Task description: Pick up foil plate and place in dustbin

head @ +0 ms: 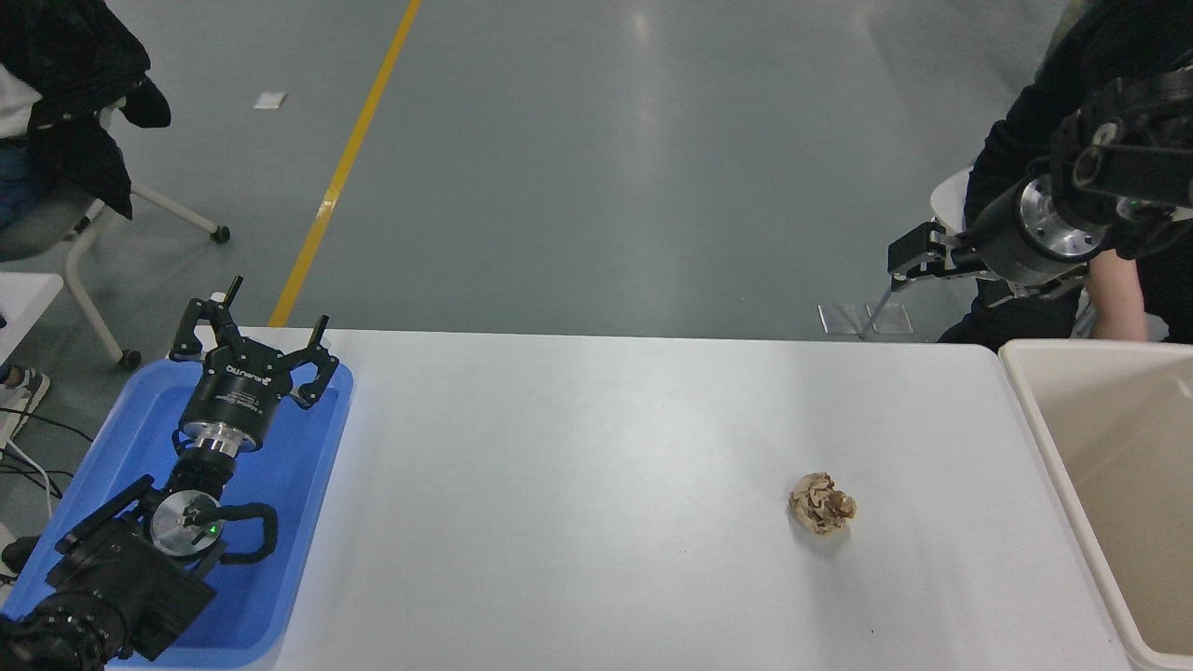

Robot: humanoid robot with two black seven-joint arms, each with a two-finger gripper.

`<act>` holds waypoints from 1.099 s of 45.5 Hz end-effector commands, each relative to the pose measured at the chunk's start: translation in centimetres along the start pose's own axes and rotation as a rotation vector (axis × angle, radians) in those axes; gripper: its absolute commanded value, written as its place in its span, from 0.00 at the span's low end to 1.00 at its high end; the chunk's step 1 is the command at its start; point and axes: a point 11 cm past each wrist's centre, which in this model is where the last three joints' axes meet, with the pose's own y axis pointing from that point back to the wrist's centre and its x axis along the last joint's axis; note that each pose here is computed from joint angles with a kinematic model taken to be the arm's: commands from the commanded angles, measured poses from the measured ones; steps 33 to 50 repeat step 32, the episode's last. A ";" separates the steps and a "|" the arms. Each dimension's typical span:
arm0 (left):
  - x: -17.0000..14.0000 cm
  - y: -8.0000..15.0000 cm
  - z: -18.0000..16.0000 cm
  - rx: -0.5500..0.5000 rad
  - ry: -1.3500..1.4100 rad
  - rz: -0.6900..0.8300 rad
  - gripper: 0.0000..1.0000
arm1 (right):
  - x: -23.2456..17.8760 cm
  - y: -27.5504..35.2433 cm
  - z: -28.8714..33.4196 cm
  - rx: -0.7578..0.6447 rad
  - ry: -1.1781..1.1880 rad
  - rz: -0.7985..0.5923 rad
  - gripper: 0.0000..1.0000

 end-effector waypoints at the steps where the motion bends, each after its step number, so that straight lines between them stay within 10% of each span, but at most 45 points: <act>1: 0.0 0.0 0.1 -0.001 -0.001 0.000 1.00 | -2.9 2.3 -1.8 -0.002 0.081 -0.130 1.00; 50: 0.1 0.1 0.0 0.000 -0.001 0.002 1.00 | -3.1 2.1 -1.6 -0.014 0.094 -0.136 1.00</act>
